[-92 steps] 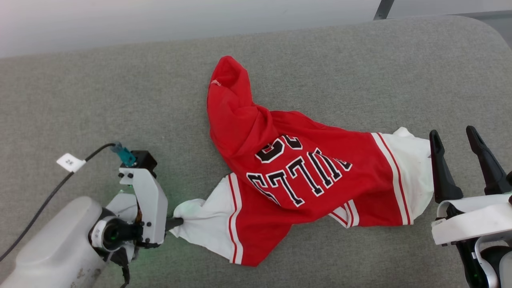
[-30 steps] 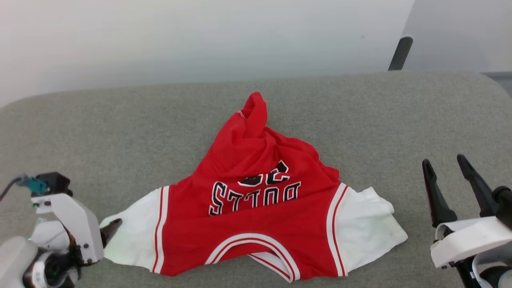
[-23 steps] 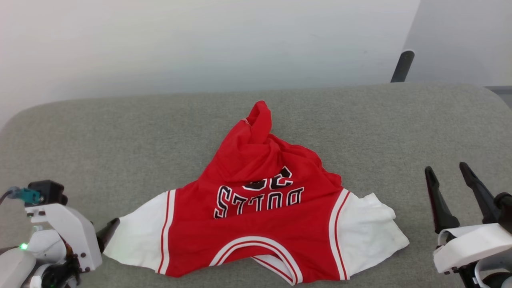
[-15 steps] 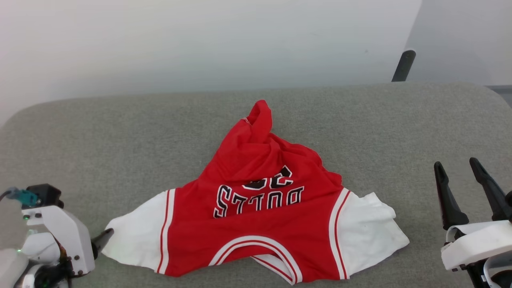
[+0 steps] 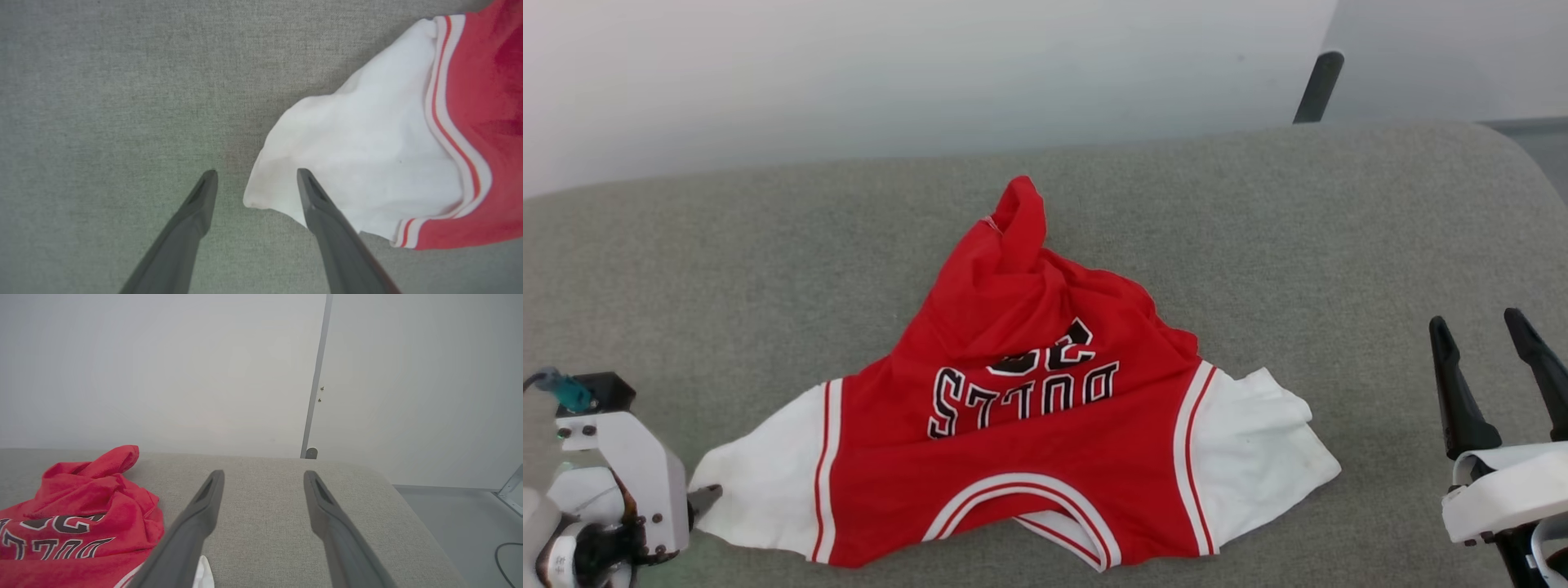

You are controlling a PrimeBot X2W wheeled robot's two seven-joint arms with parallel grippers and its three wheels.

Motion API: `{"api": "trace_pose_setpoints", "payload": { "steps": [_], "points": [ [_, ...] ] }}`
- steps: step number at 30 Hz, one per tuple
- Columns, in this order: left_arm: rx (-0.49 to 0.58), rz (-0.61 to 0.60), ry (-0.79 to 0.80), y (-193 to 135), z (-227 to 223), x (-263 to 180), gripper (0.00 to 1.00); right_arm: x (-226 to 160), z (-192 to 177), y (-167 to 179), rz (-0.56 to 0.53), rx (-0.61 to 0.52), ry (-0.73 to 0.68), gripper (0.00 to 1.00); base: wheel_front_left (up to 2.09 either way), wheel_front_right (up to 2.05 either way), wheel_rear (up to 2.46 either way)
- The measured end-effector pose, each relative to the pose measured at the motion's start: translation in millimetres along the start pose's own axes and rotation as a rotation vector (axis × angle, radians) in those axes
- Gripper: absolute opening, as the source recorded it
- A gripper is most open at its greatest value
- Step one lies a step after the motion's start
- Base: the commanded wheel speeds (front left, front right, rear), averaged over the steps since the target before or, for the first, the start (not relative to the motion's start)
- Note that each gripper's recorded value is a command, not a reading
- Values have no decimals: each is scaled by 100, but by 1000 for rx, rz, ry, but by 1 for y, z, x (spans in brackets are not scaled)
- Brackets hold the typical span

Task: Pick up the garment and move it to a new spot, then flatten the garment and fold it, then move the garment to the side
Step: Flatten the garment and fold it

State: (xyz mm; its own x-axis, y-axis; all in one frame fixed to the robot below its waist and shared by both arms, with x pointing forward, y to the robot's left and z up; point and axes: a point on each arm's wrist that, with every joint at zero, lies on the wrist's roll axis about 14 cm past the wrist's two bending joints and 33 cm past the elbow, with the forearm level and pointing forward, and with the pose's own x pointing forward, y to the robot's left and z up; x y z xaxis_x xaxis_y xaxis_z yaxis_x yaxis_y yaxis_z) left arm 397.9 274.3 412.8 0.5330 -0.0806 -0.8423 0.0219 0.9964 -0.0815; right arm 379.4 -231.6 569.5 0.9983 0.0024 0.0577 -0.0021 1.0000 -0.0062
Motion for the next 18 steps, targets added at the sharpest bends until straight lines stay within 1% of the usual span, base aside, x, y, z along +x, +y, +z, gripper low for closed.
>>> {"api": "trace_pose_setpoints", "payload": {
  "steps": [6, 7, 8, 9, 10, 15, 18],
  "points": [
    [-30, 8, 86, 1, -11, 19, 100, 2, -6, -5, -12, -9, 30, 100, 0, 0, 0],
    [-49, 5, 98, 1, -13, 21, 82, 3, -9, -4, -10, -8, 39, 100, 0, 0, 0],
    [-58, 1, 104, 0, -13, 23, 40, 3, -10, -4, -6, -9, 48, 100, 0, 0, 0],
    [-65, -2, 104, 0, -12, 25, 6, 3, -11, -3, 1, -11, 52, 100, 0, 0, 0],
    [-75, -7, 106, 0, -11, 26, 0, 4, -12, -1, 8, -13, 54, 100, 0, 0, 0],
    [-93, -27, 112, -4, -10, 33, 0, 4, -20, -2, 18, -23, 90, 100, 0, 0, 0],
    [-108, -31, 109, -3, -8, 35, 0, 3, -37, 0, 25, -6, 166, 100, 0, 0, 0]
  ]
}}
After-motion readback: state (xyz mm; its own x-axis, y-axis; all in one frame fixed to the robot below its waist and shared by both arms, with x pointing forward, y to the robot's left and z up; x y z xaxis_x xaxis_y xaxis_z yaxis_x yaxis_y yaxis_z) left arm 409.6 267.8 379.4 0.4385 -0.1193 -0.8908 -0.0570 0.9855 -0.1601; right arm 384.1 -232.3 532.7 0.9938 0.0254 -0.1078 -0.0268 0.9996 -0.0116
